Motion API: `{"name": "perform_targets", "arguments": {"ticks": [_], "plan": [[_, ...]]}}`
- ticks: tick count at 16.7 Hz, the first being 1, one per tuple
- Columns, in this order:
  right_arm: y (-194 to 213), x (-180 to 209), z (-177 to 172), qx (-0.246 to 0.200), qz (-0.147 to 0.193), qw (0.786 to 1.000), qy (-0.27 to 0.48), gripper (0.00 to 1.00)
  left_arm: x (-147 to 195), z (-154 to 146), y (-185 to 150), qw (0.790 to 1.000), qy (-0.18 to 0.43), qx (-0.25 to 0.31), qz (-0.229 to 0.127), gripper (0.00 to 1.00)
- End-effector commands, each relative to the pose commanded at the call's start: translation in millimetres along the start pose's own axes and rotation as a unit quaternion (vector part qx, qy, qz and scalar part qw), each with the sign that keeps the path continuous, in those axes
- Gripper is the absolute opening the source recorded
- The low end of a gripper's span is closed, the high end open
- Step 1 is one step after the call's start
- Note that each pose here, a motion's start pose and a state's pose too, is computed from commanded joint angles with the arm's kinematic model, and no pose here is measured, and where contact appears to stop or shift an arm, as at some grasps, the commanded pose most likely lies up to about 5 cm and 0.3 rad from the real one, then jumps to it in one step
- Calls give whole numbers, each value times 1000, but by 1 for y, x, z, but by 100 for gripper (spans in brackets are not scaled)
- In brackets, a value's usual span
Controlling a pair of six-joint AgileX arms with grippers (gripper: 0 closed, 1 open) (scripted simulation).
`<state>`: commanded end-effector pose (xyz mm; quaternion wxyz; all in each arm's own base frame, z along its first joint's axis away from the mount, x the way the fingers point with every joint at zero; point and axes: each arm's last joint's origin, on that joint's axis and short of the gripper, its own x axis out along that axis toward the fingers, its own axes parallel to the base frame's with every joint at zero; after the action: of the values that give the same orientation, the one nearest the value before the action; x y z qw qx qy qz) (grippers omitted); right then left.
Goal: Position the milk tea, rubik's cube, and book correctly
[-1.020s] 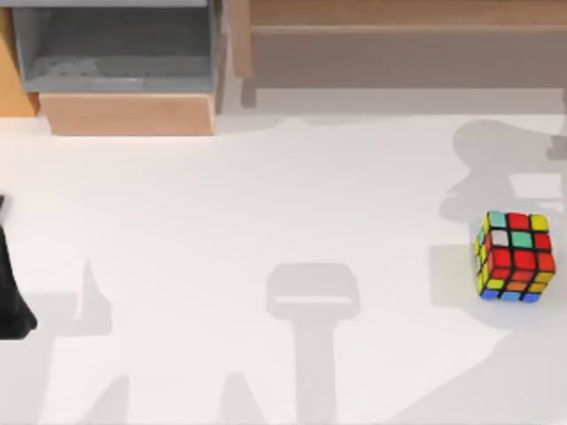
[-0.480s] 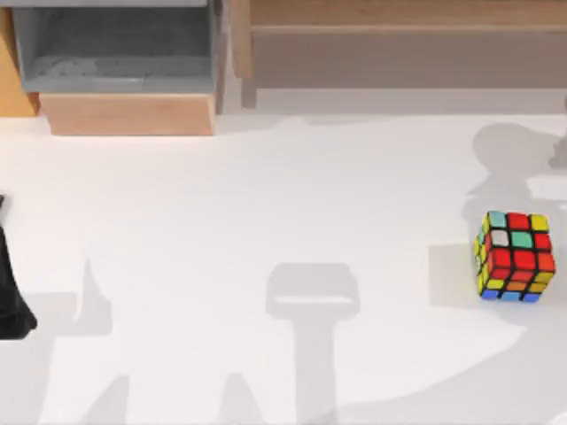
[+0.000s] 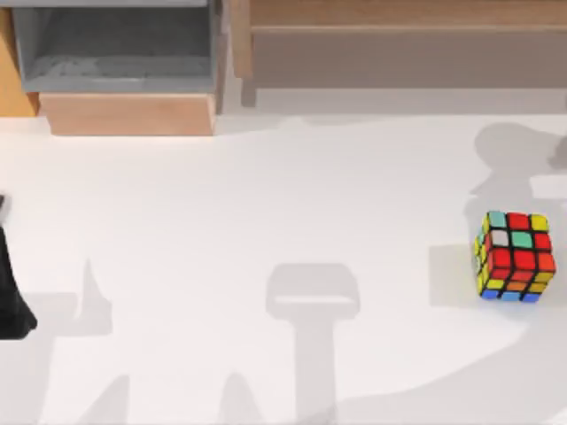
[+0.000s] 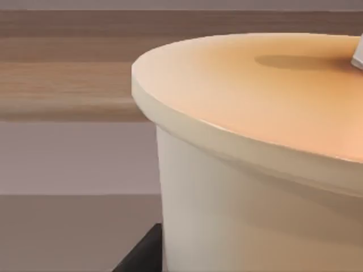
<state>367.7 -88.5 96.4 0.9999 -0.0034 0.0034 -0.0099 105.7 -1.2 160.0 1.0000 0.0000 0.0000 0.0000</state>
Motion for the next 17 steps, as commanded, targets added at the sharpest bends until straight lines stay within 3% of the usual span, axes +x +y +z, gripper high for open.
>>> {"name": "perform_targets", "arguments": {"ticks": [11,17], "plan": [[0,0,0,0,0,1000,0,98,0,0,0,1000,0,0,0,100],[0,0,0,0,0,1000,0,100,0,0,0,1000,0,0,0,100]]}}
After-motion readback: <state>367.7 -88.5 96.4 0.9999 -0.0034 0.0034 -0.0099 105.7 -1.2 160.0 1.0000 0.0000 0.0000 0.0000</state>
